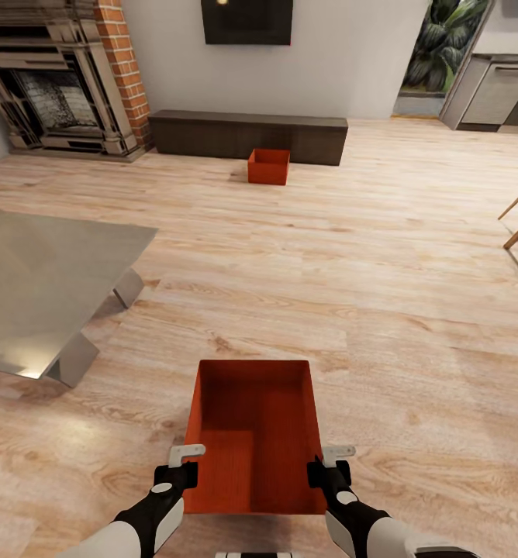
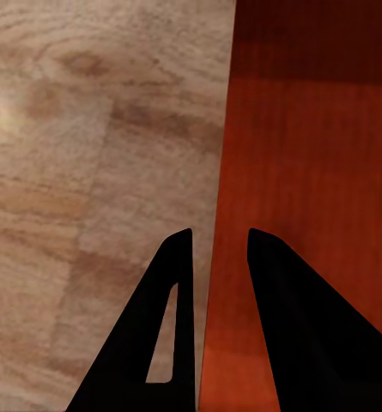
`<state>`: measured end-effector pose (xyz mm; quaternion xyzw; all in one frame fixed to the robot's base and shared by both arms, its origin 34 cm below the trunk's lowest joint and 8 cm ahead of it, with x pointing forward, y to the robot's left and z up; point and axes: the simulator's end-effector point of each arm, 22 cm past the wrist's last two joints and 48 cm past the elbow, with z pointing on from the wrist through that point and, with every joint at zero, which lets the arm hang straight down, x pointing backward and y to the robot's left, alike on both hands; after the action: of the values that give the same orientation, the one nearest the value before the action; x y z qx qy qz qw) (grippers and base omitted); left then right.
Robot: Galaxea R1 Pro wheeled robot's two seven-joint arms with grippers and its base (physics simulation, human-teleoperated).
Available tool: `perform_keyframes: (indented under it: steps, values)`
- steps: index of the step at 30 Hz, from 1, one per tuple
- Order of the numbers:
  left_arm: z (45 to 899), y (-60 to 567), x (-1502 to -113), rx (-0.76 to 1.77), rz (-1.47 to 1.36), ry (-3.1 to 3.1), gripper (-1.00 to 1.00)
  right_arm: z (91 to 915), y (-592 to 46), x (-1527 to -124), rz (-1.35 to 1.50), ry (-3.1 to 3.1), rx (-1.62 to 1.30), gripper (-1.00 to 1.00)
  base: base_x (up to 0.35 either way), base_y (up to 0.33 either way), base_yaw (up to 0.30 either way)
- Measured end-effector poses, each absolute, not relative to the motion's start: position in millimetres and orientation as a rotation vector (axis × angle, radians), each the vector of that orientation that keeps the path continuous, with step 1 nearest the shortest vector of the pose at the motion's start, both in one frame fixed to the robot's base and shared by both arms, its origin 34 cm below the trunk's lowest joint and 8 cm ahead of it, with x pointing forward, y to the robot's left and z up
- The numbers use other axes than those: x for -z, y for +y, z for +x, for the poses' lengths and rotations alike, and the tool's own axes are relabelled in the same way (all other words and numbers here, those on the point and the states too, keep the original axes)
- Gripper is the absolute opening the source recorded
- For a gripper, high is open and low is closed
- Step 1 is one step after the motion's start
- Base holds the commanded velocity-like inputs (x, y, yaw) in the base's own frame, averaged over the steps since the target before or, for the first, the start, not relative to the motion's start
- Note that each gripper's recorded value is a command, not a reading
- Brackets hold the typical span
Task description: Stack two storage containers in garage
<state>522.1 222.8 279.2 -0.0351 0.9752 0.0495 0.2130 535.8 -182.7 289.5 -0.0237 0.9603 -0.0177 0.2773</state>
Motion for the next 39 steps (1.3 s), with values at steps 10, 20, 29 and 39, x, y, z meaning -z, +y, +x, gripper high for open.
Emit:
perform_keyframes:
  steps: [10, 20, 29, 39]
  values:
    - [525.7, 222.8, -299.8, -0.137, -0.097, 2.707, -1.00, 539.2, -182.7, -310.1, -0.062, 2.579, 0.047, -1.00, 0.000, 0.000, 0.000]
    - [528.9, 223.6, -320.0, -0.138, -0.096, 2.708, -1.00, 542.4, -181.9, -330.4, -0.062, 2.579, 0.047, -1.00, 0.000, 0.000, 0.000]
    - [531.1, 223.3, -337.8, -0.138, -0.098, 2.709, -1.00, 545.1, -182.3, -348.2, -0.064, 2.580, 0.047, -1.00, 0.000, 0.000, 0.000]
    - [533.8, 223.2, -357.3, -0.138, -0.097, 2.708, -1.00, 547.5, -182.4, -367.6, -0.063, 2.580, 0.047, -1.00, 0.000, 0.000, 0.000]
